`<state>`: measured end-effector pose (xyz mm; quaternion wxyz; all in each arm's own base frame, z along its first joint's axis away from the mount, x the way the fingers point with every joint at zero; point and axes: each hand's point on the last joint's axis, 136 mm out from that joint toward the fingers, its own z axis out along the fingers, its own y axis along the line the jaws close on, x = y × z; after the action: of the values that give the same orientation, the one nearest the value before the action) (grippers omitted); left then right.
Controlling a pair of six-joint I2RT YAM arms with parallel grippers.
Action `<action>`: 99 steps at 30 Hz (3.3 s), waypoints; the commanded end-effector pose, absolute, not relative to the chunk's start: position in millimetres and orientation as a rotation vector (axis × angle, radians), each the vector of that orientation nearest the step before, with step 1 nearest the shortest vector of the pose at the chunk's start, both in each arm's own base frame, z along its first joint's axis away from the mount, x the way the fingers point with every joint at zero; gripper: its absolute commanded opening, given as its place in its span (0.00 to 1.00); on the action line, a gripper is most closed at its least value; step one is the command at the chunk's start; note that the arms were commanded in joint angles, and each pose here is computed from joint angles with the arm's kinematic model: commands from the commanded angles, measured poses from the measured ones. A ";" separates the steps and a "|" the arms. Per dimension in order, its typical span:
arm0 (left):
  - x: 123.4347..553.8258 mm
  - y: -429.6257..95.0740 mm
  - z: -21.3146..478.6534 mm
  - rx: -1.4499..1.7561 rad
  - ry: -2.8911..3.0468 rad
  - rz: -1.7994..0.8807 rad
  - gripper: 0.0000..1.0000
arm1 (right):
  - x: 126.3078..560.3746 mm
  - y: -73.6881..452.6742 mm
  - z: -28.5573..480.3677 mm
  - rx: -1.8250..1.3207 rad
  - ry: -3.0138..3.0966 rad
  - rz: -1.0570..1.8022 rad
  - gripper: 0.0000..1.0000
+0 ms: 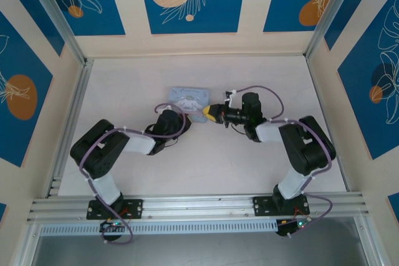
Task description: Unlock the padlock with the key
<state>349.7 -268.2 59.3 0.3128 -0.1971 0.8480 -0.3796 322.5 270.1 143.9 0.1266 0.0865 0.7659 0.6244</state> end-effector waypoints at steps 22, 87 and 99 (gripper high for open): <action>326.7 -276.9 158.0 -0.564 1.998 -1.473 0.00 | 274.6 273.1 139.3 0.325 2.122 1.770 0.00; 315.4 -278.3 152.6 -0.803 1.945 -1.733 0.00 | 309.9 287.7 140.2 0.364 2.010 1.816 0.00; 314.0 -276.7 150.2 -0.801 1.953 -1.719 0.00 | 308.6 284.0 139.8 0.355 2.030 1.787 0.00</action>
<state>316.2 -279.1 139.5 0.1992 -0.3017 0.7069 -0.6079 304.8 286.6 128.0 0.1827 0.1377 0.7339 0.6396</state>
